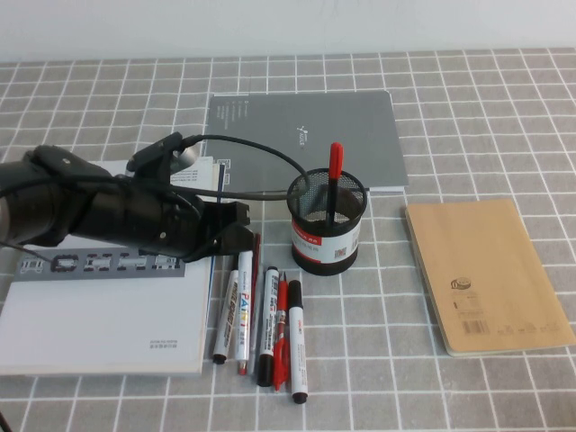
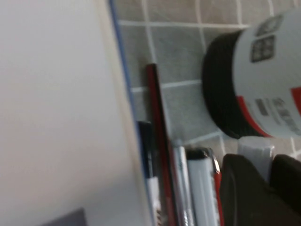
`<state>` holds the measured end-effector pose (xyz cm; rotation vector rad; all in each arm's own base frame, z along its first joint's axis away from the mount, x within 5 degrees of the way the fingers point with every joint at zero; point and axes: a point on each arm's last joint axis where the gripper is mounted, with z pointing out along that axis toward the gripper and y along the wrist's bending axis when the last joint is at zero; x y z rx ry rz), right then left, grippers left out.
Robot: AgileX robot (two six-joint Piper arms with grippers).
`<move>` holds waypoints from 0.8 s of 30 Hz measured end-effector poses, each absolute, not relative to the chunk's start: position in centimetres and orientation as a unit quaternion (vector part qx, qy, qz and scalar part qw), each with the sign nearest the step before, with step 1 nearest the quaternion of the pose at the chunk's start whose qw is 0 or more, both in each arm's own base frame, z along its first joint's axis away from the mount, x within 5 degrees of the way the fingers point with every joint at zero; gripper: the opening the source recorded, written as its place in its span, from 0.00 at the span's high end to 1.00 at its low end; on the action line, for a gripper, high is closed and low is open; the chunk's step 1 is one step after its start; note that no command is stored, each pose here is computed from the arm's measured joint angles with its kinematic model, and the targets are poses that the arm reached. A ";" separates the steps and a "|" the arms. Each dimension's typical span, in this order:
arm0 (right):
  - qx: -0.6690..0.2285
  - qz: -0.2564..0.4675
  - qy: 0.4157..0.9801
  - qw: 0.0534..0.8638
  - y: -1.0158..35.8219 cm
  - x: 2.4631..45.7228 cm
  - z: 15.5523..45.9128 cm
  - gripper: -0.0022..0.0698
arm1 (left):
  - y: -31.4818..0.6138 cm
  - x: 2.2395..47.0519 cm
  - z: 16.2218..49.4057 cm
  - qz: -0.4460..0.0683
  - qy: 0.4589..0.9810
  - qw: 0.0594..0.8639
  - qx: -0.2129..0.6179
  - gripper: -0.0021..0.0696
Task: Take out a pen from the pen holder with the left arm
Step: 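Take a marker out of the pen holder and lay it on the table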
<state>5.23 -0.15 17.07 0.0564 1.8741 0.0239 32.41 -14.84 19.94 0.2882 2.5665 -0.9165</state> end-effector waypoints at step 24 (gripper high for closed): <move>0.024 0.010 0.806 0.592 -0.1 5.2 17.1 0.99 | -15.0 27.6 28.9 -0.169 0.842 0.472 0.197 0.63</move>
